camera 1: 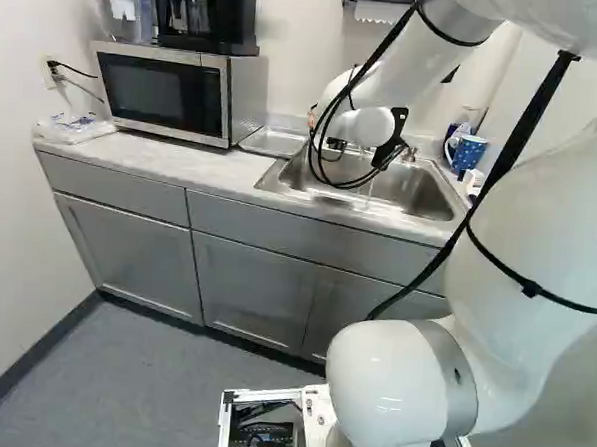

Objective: Rinse the cup and place it in the tray

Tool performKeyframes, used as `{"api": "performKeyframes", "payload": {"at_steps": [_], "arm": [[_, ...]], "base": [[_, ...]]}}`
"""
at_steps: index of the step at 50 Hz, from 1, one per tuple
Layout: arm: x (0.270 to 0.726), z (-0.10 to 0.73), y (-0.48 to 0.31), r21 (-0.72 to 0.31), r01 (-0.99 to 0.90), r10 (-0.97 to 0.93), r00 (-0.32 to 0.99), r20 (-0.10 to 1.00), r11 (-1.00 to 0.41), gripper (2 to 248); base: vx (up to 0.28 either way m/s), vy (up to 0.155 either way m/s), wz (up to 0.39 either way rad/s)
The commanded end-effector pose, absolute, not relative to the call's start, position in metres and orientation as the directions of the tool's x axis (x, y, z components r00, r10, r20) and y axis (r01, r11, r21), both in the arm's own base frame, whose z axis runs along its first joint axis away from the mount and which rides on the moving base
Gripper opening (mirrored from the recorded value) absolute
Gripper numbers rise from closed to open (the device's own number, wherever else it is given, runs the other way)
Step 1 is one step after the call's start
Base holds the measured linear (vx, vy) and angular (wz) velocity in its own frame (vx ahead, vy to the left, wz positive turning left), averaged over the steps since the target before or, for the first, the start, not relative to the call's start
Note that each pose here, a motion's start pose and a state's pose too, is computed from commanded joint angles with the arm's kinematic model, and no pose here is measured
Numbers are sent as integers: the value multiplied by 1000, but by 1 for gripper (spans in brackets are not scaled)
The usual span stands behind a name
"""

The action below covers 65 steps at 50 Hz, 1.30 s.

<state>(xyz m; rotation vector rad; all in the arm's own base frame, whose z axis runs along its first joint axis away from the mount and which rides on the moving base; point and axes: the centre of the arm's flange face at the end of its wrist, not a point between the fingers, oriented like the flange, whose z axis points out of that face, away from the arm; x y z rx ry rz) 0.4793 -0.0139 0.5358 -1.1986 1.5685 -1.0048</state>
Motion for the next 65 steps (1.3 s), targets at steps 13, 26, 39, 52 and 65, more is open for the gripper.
{"api": "performKeyframes", "payload": {"at_steps": [13,26,39,52,65], "arm": [[479,536,-14,-947,-251,-976,-132,-173,202,124],[479,536,-14,-947,-251,-976,-132,-173,202,124],[479,536,-14,-939,-245,-967,-142,-212,241,124],[479,536,-14,-937,-244,-965,-144,-220,250,124],[479,536,-14,-948,-252,-978,-130,-165,193,124]], "base": [[0,0,0],[0,0,0],[0,0,0],[0,0,0],[0,0,0]]}}
